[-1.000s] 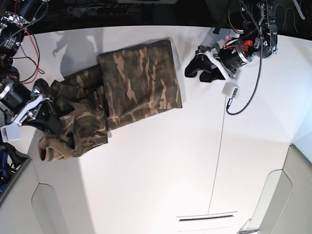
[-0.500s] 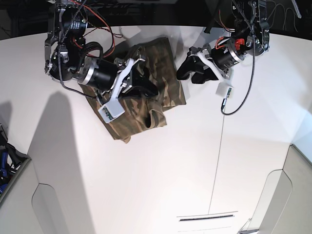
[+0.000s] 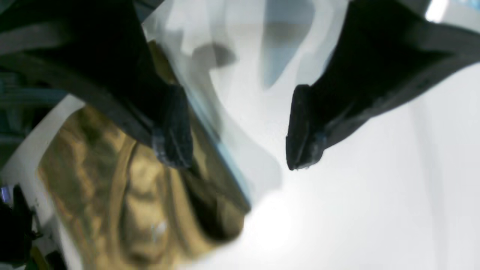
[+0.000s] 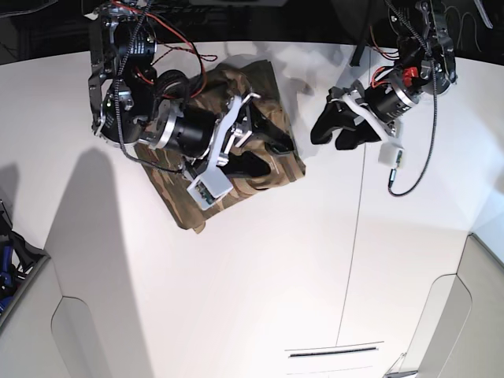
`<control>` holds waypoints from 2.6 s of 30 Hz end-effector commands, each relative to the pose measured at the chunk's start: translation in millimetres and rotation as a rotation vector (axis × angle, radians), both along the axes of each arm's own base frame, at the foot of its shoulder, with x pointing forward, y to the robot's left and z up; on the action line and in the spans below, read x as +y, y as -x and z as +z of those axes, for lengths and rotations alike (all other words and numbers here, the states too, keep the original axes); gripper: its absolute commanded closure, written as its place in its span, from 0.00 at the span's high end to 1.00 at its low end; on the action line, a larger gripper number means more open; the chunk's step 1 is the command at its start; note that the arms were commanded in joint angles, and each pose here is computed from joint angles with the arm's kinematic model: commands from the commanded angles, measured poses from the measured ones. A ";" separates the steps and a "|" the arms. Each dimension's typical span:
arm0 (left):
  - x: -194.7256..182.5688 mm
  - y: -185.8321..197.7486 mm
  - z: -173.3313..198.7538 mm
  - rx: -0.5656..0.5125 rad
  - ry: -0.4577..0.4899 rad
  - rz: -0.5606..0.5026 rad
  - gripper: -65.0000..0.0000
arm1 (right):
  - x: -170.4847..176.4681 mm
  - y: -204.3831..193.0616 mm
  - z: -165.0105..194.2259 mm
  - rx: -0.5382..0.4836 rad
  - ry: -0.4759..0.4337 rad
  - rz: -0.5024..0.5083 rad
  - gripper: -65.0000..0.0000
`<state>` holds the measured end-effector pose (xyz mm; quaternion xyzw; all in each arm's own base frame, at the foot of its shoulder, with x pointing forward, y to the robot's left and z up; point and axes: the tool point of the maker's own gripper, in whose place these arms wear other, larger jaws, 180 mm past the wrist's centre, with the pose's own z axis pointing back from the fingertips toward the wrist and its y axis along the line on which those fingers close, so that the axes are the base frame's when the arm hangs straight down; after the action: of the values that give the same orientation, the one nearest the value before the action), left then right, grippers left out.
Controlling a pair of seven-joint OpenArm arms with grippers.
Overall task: Fold the T-shirt properly
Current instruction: 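Fold the other end of the strip over with the right gripper, then press and square the folded bundle with both grippers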
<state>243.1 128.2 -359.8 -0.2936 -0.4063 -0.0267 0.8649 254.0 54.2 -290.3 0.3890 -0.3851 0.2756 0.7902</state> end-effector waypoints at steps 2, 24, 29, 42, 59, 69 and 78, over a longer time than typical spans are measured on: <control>6.4 -11.4 35.0 -0.123 0.002 0.008 0.45 | -15.8 -29.3 26.3 -0.102 -0.027 -0.076 0.50; -147.6 35.9 51.6 -0.161 0.026 -0.481 0.13 | -140.4 -164.2 -7.7 -0.098 0.040 -0.480 0.00; -155.4 46.8 18.9 -0.057 0.060 -0.496 0.13 | -120.2 -173.6 -43.9 0.027 0.044 -0.413 0.00; -133.1 53.2 -40.8 0.093 -0.070 -0.485 0.13 | -79.1 -146.5 -91.5 0.060 0.271 -0.198 0.00; -55.9 -88.1 -47.9 0.035 -0.283 -0.232 0.13 | -128.2 -82.1 -118.7 0.239 0.236 -0.213 0.00; -48.6 -127.9 -29.4 -0.021 -0.315 -0.210 0.13 | -84.6 -15.8 -104.4 0.232 0.104 -0.181 0.00; -46.3 -134.8 -12.3 -0.062 -0.320 -0.211 0.13 | -88.7 -23.4 -98.6 0.199 0.135 -0.215 0.00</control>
<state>361.9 81.0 -394.2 -0.1909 -0.3557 -0.1900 0.8949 265.7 -34.7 -403.6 0.3132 -0.2978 0.1715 0.8853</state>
